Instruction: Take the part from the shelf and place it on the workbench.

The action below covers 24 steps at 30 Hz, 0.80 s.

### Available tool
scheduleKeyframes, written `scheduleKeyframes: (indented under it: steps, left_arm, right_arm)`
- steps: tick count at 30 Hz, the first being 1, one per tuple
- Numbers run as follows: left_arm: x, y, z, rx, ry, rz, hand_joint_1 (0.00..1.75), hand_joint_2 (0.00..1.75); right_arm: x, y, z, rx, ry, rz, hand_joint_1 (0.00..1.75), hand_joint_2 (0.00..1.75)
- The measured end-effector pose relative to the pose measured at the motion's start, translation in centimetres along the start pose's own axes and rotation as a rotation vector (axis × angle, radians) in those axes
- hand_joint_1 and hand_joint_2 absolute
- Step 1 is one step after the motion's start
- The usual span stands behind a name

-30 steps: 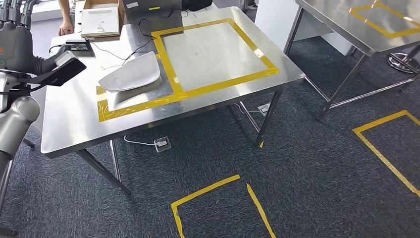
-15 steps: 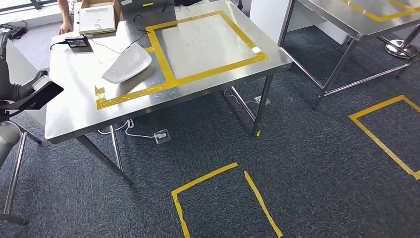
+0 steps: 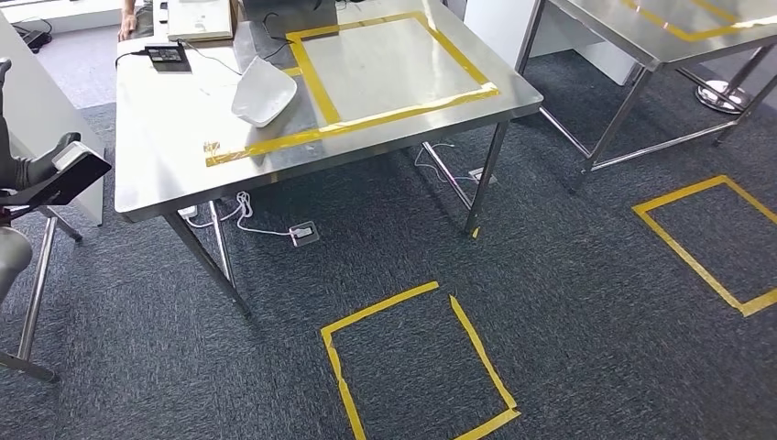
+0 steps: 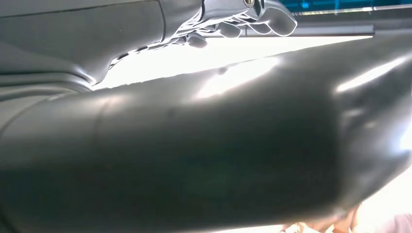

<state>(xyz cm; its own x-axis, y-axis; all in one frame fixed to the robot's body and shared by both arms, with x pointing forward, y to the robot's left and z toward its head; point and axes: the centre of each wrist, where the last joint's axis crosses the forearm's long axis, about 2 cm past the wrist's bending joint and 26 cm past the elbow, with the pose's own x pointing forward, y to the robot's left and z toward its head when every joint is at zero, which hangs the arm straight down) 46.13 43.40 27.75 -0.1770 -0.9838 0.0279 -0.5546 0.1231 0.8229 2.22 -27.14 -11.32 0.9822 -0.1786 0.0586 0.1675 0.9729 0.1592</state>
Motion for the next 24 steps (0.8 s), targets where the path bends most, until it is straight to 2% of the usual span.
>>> scheduleKeyframes:
  steps: [2,4,8,10,12,14,16,19,24]
  left_arm:
    - [-0.8,-0.1,0.8,-0.004,0.043,0.017,0.00,0.00]
    - [-2.5,-0.6,2.8,-0.021,0.120,0.056,0.00,0.00]
    - [-5.7,-3.3,10.0,-0.158,0.356,0.205,0.00,1.75]
    - [-6.4,-5.1,15.0,-0.253,0.519,0.283,0.00,1.75]
    - [-6.1,-7.1,20.9,-0.365,0.707,0.350,0.00,1.75]
    - [-4.8,-8.8,26.4,-0.483,0.859,0.403,0.00,1.75]
    - [-3.1,-9.9,30.9,-0.580,0.951,0.440,0.00,1.75]
    - [-1.1,-10.6,35.2,-0.674,1.040,0.482,0.00,1.75]
    - [1.5,-11.2,39.4,-0.777,1.133,0.543,0.00,1.75]
  right_arm:
    - [0.2,0.0,0.0,0.000,0.000,0.000,0.00,0.00]
    - [0.3,-0.1,0.0,-0.002,0.007,-0.004,0.00,0.00]
    - [-0.1,-0.1,0.0,-0.008,0.047,-0.023,0.00,1.75]
    - [-0.1,-0.1,0.0,-0.009,0.057,-0.032,0.00,1.75]
    - [-0.2,-0.1,0.0,-0.006,0.063,-0.039,0.00,1.75]
    - [-0.5,-0.2,0.0,-0.007,0.066,-0.044,0.00,1.75]
    - [-0.7,-0.4,0.0,-0.015,0.061,-0.043,0.00,1.75]
    - [-0.5,-0.9,0.1,-0.037,0.041,-0.040,0.00,1.75]
    - [-0.5,-1.7,0.2,-0.071,0.015,-0.029,0.00,1.75]
